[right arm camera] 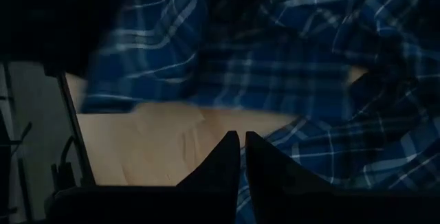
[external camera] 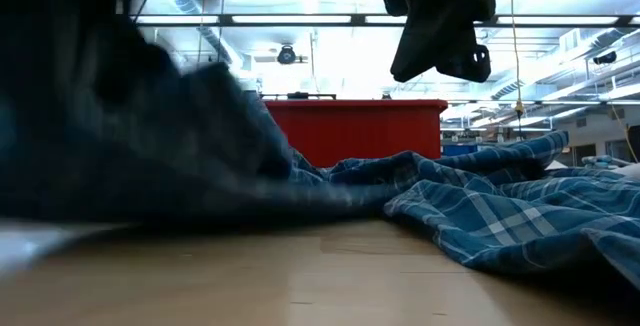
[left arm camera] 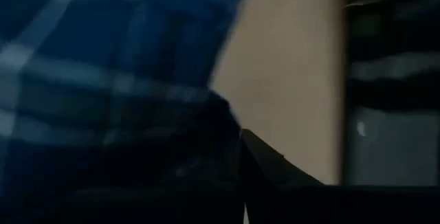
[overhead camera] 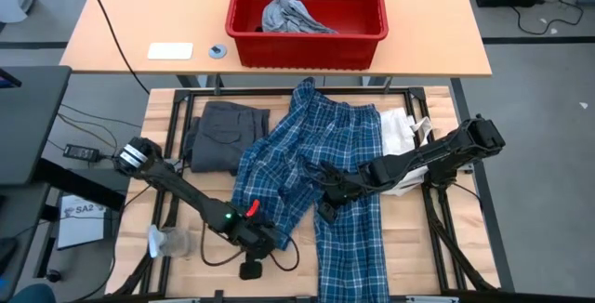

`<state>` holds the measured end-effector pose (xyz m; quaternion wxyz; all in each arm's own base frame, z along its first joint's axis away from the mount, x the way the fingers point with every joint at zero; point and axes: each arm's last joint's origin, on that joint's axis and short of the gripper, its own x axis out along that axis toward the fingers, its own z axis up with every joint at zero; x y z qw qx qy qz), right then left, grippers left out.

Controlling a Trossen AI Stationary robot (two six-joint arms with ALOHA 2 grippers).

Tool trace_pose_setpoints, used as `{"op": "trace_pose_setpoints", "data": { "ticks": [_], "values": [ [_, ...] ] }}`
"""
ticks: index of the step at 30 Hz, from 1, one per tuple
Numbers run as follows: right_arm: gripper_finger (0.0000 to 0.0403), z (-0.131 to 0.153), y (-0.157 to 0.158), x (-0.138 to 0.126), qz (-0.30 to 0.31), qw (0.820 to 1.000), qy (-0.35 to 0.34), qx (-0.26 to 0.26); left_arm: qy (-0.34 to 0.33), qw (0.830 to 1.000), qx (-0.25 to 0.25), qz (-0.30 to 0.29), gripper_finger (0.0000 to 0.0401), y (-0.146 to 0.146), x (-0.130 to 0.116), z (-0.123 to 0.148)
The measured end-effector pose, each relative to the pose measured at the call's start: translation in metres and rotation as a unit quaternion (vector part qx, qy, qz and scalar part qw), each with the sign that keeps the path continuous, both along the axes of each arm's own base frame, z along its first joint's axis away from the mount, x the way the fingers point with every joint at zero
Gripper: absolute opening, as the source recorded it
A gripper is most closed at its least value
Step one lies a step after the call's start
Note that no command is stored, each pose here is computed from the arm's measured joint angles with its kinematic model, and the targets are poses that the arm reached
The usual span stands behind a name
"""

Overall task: Fold Laundry from Bin
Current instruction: Fold the plaid pants

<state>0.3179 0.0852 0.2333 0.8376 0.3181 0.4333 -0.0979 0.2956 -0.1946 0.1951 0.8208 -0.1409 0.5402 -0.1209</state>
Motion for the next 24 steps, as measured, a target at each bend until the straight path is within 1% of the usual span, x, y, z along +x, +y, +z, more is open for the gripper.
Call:
{"op": "trace_pose_setpoints", "data": {
  "ticks": [3, 4, 5, 8, 10, 11, 13, 14, 16, 18, 21, 22, 24],
  "values": [
    [0.0034, 0.000, 0.000, 0.000, 0.009, 1.000, 0.000, -0.001, -0.056, 0.997, -0.016, -0.055, 0.0003, -0.004, -0.003, 0.052],
    [0.0034, 0.000, 0.001, 0.000, 0.013, 1.000, 0.001, 0.001, -0.071, 0.994, -0.032, -0.077, 0.0003, -0.005, -0.007, 0.070],
    [0.0034, 0.000, 0.001, 0.000, 0.017, 1.000, 0.002, 0.005, -0.088, 0.990, -0.053, -0.101, 0.0003, -0.006, -0.010, 0.089],
    [0.0034, 0.000, 0.002, -0.001, 0.026, 1.000, 0.005, 0.014, -0.124, 0.969, -0.144, -0.156, 0.0002, -0.011, -0.023, 0.140],
    [0.0034, 0.000, 0.003, -0.001, 0.037, 0.999, 0.007, 0.020, -0.126, 0.953, -0.205, -0.182, 0.0002, -0.018, -0.030, 0.166],
    [0.0034, 0.000, 0.003, -0.001, 0.042, 0.999, 0.007, 0.021, -0.125, 0.946, -0.224, -0.197, 0.0002, -0.023, -0.033, 0.174],
    [0.0034, 0.000, 0.004, -0.001, 0.051, 0.998, 0.008, 0.026, -0.127, 0.938, -0.236, -0.218, 0.0001, -0.032, -0.041, 0.183],
    [0.0034, 0.000, 0.004, -0.001, 0.053, 0.998, 0.008, 0.027, -0.126, 0.936, -0.240, -0.223, 0.0001, -0.037, -0.043, 0.183],
    [0.0034, 0.000, 0.004, -0.001, 0.053, 0.998, 0.008, 0.027, -0.108, 0.939, -0.239, -0.222, 0.0005, -0.042, -0.046, 0.179],
    [0.0034, 0.000, 0.004, -0.001, 0.052, 0.998, 0.006, 0.028, -0.071, 0.953, -0.205, -0.211, 0.0012, -0.043, -0.052, 0.168],
    [0.0034, 0.000, 0.004, -0.001, 0.044, 0.999, 0.004, 0.026, -0.042, 0.976, -0.127, -0.170, 0.0018, -0.039, -0.058, 0.156],
    [0.0034, 0.000, 0.003, 0.000, 0.040, 0.999, 0.002, 0.024, -0.038, 0.980, -0.110, -0.162, 0.0018, -0.038, -0.060, 0.154],
    [0.0034, 0.000, 0.002, 0.000, 0.034, 0.999, 0.000, 0.016, -0.039, 0.982, -0.105, -0.152, 0.0019, -0.039, -0.061, 0.154]
  ]
}}
